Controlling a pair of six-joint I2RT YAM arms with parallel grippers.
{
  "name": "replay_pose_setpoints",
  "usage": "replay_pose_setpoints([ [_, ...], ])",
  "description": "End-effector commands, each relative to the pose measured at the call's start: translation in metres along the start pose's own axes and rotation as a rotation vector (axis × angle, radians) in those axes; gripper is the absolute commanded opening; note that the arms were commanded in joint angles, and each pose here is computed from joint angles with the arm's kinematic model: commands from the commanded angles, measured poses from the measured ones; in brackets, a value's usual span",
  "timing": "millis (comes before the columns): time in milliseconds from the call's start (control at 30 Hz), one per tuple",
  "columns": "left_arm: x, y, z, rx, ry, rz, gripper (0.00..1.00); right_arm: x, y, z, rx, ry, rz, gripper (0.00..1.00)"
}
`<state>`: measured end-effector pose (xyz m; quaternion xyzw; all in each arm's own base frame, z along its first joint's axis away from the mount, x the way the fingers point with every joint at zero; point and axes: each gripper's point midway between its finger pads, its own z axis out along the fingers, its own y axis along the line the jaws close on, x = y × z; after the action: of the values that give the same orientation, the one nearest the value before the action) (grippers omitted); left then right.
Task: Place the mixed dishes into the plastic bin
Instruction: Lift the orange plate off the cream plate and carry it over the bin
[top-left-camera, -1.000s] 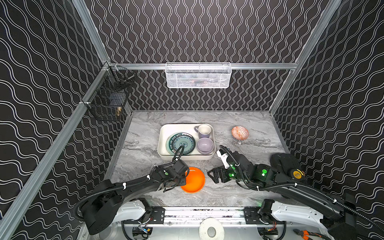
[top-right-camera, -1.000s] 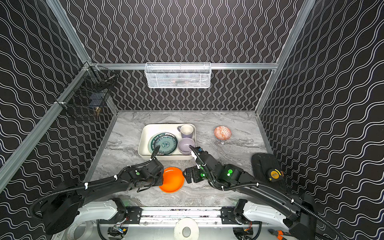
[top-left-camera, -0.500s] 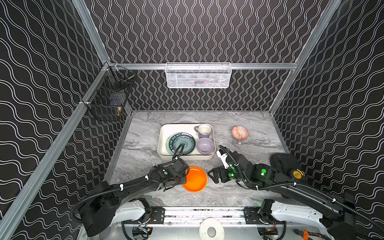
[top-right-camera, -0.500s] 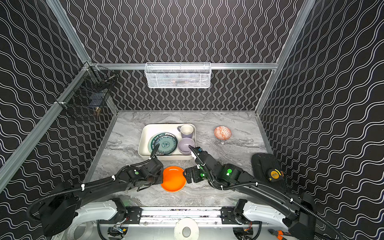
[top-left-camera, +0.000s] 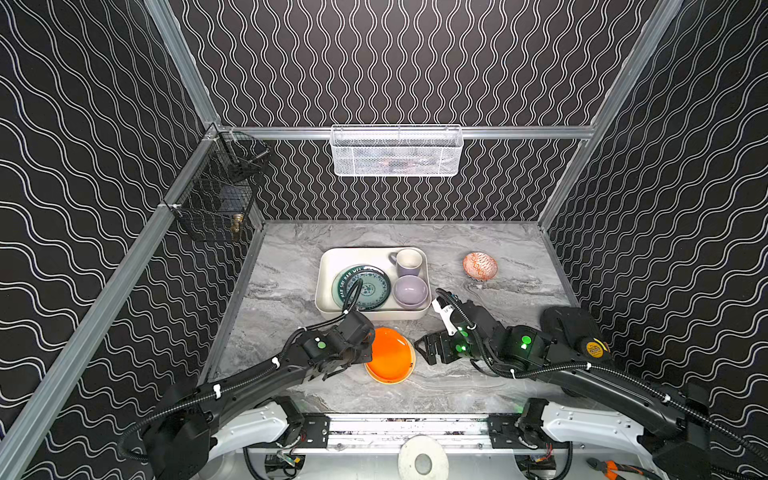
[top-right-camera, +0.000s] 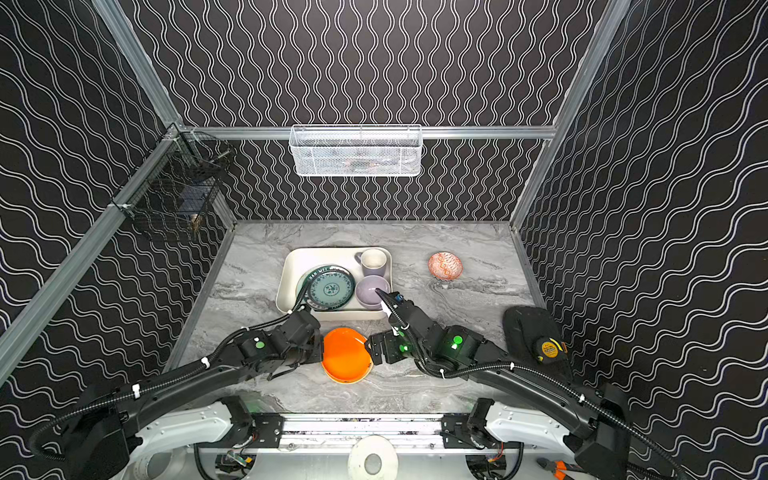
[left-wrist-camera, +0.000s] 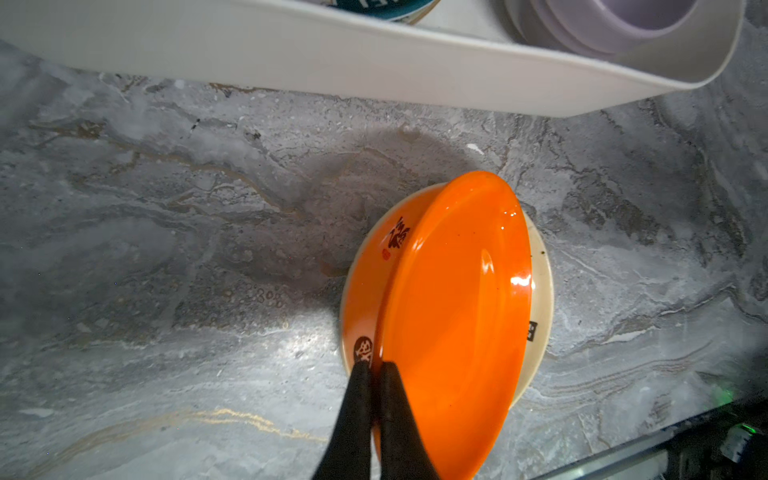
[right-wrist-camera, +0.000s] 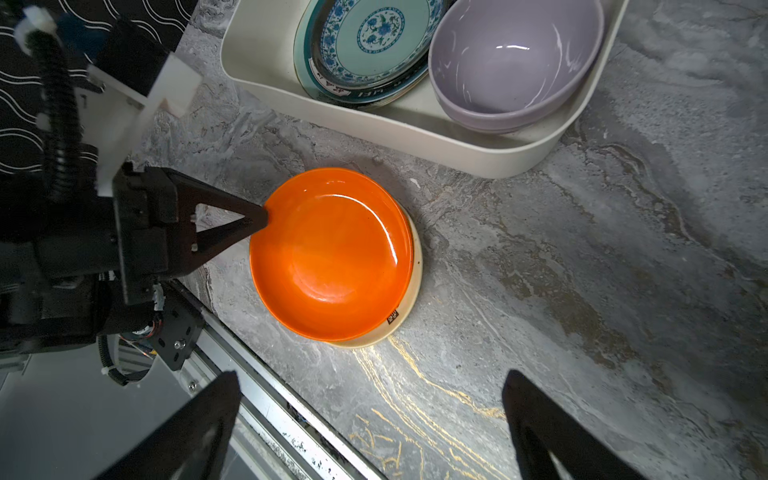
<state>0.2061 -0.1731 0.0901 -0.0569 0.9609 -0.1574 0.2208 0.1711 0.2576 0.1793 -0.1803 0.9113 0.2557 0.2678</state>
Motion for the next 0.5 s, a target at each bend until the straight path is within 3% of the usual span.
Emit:
replay_pose_setpoints([
  [0, -0.007, -0.006, -0.010, 0.019, -0.017, 0.010, 0.00, -0.006, 0.001, -0.003, 0.003, -0.017, -0.006, 0.99],
  [467, -0.057, -0.033, -0.064, 0.058, -0.169, 0.029, 0.00, -0.028, 0.010, -0.017, 0.004, -0.067, -0.037, 0.99],
])
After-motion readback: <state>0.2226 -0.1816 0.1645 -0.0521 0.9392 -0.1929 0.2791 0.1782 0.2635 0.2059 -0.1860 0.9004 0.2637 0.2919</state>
